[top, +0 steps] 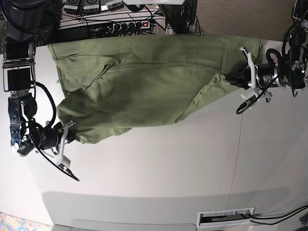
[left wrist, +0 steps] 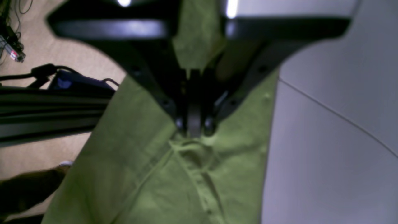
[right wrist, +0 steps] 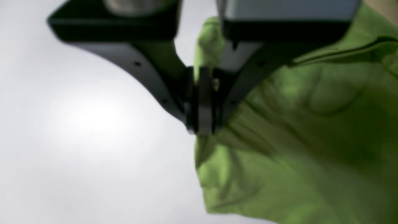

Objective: Fold the T-shirt properly
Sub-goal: 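Lift the hem and fold it over toward the collar with both grippers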

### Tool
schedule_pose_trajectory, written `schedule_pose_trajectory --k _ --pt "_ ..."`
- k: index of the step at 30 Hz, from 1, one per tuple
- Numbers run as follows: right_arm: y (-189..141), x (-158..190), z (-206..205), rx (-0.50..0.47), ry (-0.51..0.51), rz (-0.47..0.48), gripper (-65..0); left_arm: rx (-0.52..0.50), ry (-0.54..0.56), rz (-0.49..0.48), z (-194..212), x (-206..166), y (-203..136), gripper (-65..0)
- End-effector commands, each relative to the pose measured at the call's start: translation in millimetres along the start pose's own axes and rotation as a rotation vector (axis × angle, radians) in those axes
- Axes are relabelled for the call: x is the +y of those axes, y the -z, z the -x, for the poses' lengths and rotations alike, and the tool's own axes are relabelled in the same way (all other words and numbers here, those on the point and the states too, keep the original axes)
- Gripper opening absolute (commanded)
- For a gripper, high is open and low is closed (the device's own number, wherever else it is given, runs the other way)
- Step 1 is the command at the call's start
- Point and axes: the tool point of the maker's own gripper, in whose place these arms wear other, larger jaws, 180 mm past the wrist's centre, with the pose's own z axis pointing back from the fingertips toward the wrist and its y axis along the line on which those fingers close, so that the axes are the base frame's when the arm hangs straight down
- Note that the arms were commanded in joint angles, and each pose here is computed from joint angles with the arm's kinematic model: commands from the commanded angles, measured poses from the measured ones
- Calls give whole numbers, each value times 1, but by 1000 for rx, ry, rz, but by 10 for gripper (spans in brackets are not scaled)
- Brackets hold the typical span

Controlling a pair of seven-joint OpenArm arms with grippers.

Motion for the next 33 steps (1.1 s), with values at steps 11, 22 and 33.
schedule_pose_trajectory --k 11,22,33 --pt "-15 -5 -3 -74 -77 46 -650 60 33 -6 4 8 -25 -650" --pt "-21 -26 -24 -177 -151 179 -650 113 33 -7 14 8 -26 -650" --pt "-28 9 -6 -84 -120 -1 -650 183 8 38 26 0 -29 -650"
